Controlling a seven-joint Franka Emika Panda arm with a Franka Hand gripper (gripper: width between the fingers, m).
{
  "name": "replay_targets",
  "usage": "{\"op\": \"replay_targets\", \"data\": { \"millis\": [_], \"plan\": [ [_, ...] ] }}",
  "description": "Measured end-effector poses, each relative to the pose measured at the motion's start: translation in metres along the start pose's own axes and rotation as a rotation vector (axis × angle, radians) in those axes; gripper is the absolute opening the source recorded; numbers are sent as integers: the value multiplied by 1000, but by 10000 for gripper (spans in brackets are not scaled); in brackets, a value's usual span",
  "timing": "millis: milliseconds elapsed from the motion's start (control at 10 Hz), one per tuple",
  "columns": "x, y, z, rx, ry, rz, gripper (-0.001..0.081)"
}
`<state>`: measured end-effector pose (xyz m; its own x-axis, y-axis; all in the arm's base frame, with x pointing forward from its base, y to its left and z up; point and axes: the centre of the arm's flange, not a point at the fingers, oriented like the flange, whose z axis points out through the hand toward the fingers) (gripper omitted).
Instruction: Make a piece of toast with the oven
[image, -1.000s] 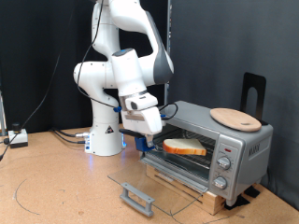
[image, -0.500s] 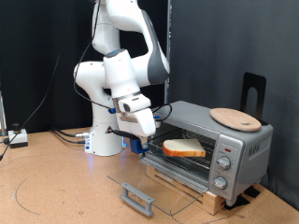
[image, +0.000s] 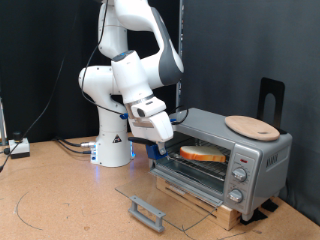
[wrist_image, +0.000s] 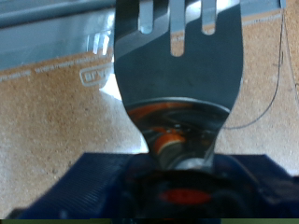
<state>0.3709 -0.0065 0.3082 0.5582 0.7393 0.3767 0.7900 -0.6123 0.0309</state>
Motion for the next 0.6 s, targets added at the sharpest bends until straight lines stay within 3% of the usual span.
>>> {"op": "replay_targets", "data": {
  "millis": [300,600],
  "plan": [
    [4,-6,0,2,-7,9,429],
    [-14,11,-10,-24,2,126,429]
  ]
}}
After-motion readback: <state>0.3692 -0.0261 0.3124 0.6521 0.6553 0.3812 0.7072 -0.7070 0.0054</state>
